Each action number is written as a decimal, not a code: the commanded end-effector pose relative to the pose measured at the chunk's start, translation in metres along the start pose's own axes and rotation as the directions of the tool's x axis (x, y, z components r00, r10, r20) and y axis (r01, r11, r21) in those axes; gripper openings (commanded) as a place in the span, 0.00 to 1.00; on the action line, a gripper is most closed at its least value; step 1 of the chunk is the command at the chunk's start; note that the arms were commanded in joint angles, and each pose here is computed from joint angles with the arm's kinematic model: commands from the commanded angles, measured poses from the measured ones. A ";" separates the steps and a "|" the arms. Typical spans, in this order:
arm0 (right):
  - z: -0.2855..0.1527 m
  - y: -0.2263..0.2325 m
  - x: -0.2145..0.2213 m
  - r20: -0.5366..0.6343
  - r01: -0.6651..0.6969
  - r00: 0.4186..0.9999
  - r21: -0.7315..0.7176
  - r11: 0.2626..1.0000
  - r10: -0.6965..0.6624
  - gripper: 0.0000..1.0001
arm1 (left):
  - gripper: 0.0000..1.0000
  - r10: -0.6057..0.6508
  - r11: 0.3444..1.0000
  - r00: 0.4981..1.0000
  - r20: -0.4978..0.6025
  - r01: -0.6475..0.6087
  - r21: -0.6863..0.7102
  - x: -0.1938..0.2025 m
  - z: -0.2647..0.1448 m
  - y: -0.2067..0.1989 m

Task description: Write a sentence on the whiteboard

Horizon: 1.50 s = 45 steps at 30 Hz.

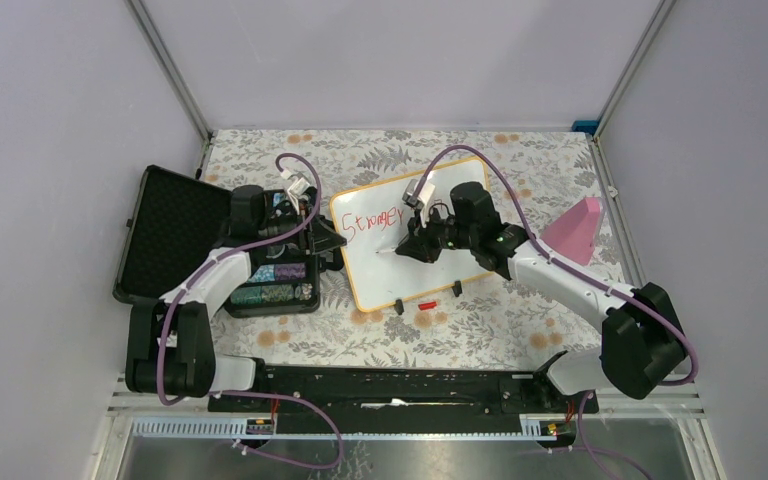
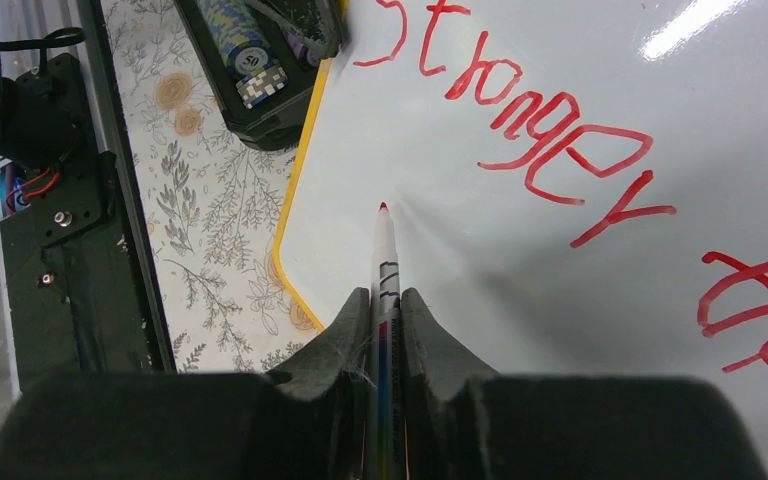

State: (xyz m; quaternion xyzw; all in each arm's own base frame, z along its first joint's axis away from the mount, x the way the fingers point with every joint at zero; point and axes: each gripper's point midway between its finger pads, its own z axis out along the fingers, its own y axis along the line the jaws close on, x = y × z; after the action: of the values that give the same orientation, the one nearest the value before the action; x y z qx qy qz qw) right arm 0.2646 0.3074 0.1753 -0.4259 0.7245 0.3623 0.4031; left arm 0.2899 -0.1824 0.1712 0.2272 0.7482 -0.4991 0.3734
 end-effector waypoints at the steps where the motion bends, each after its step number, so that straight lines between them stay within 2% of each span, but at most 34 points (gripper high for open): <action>1: 0.003 0.008 -0.007 0.025 0.048 0.999 -0.043 0.998 -0.047 0.00 | 0.26 0.063 0.998 0.998 0.029 -0.063 0.002 -0.012 0.001 0.001; 10: -0.004 0.018 0.008 -0.034 0.052 0.998 -0.085 0.995 -0.055 0.00 | 0.09 0.055 0.998 0.998 0.019 -0.055 -0.008 -0.009 0.002 0.005; 17: -0.002 0.010 0.009 -0.043 0.068 0.997 -0.050 0.996 -0.070 0.00 | 0.00 0.054 0.998 0.998 0.012 -0.054 -0.014 -0.008 0.002 0.006; 33: 0.004 -0.006 -0.004 -0.030 0.084 0.996 0.007 0.996 -0.083 0.00 | 0.00 0.046 0.999 0.999 0.006 -0.046 -0.017 -0.007 0.003 0.009; 45: 0.008 -0.006 0.014 -0.065 0.085 0.994 -0.005 0.996 -0.085 0.00 | 0.00 0.046 0.999 0.999 0.000 -0.046 -0.022 -0.007 0.004 0.010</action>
State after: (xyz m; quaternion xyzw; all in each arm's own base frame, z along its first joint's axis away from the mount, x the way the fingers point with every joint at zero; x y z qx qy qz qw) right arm 0.2617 0.3018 0.1492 -0.4557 0.7339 0.3391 0.3725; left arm 0.2918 -0.1818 0.1653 0.2152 0.7557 -0.5013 0.3624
